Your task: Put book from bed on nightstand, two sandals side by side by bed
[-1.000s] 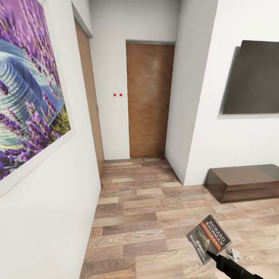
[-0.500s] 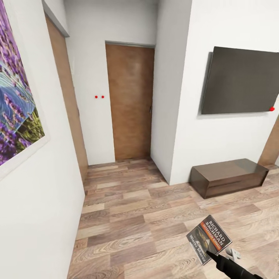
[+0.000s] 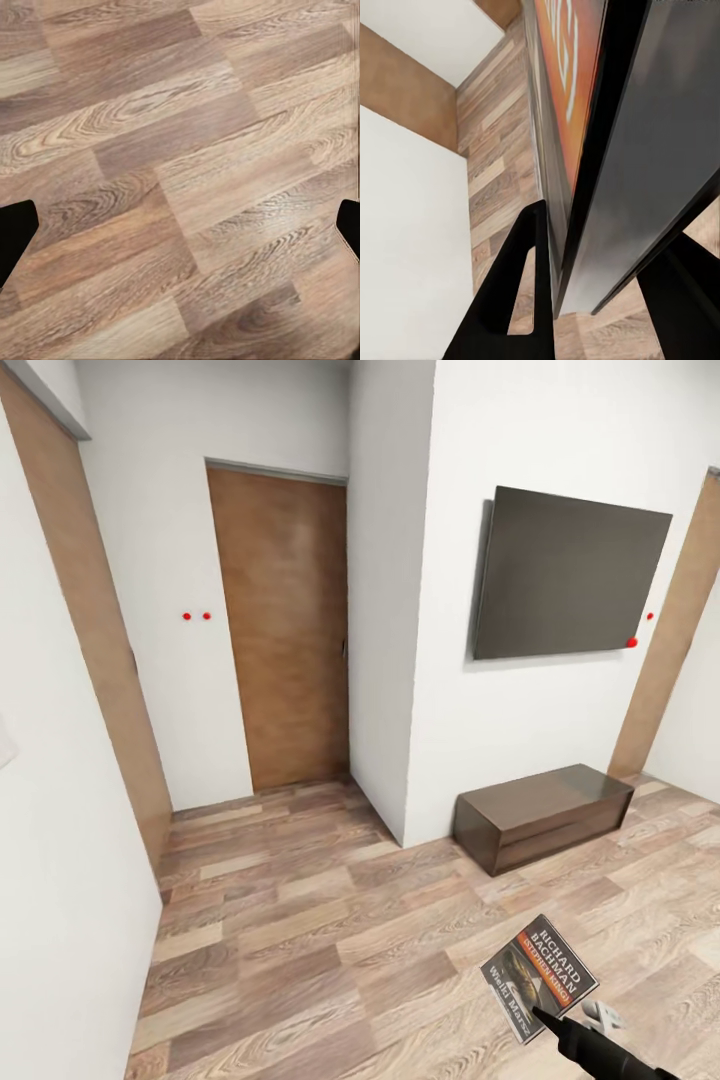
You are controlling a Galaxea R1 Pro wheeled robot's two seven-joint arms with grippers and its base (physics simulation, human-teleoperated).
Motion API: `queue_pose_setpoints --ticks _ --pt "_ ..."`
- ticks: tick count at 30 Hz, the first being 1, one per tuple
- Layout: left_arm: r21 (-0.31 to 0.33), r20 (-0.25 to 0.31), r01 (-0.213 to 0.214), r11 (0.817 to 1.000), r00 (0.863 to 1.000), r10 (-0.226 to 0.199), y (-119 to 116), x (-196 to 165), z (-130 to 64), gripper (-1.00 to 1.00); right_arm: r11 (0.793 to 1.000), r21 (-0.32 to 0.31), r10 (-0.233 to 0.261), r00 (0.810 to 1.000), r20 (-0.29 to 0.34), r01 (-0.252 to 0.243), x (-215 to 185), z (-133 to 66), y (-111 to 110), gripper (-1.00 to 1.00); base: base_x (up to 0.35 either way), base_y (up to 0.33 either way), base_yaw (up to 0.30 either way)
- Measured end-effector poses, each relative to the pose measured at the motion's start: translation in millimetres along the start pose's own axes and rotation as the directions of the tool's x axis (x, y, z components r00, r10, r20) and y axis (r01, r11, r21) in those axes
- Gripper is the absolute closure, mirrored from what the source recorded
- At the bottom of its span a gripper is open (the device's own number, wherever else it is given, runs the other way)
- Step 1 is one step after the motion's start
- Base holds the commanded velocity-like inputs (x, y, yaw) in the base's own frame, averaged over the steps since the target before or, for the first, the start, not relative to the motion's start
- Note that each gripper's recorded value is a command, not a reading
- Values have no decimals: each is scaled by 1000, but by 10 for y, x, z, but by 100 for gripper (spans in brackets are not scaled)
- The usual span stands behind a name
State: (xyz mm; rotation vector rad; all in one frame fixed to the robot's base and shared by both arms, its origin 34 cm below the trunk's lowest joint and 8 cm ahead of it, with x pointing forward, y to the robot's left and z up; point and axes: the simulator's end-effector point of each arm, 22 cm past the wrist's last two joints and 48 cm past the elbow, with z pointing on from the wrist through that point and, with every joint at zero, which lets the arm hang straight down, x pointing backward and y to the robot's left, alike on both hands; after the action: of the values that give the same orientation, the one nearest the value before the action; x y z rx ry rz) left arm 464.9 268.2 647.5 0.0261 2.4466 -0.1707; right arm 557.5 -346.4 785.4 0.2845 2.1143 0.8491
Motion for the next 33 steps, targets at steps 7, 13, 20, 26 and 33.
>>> queue_pose_setpoints --ticks 7,13,20,26,33 --pt "0 6 -1 1000 1000 1 -1 -28 -4 -100 1000 -3 -3 1000 5 3 -25 -3 17 100 303 0 -272" --pt "0 11 -1 1000 1000 1 -2 -51 -7 -100 1000 -5 -6 1000 9 6 -42 -7 30 100 247 0 -272" --pt "0 17 -2 1000 1000 2 -3 -79 -9 -100 1000 -7 -8 1000 14 9 -67 -7 43 100 48 0 -272" --pt "0 22 -2 1000 1000 2 -3 -102 -13 -100 1000 -9 -11 1000 16 11 -79 -12 56 100 2 0 -272" --pt "0 28 -3 1000 1000 3 -5 -127 -18 -100 1000 -12 -14 1000 22 14 -106 -16 74 100 0 0 -272"
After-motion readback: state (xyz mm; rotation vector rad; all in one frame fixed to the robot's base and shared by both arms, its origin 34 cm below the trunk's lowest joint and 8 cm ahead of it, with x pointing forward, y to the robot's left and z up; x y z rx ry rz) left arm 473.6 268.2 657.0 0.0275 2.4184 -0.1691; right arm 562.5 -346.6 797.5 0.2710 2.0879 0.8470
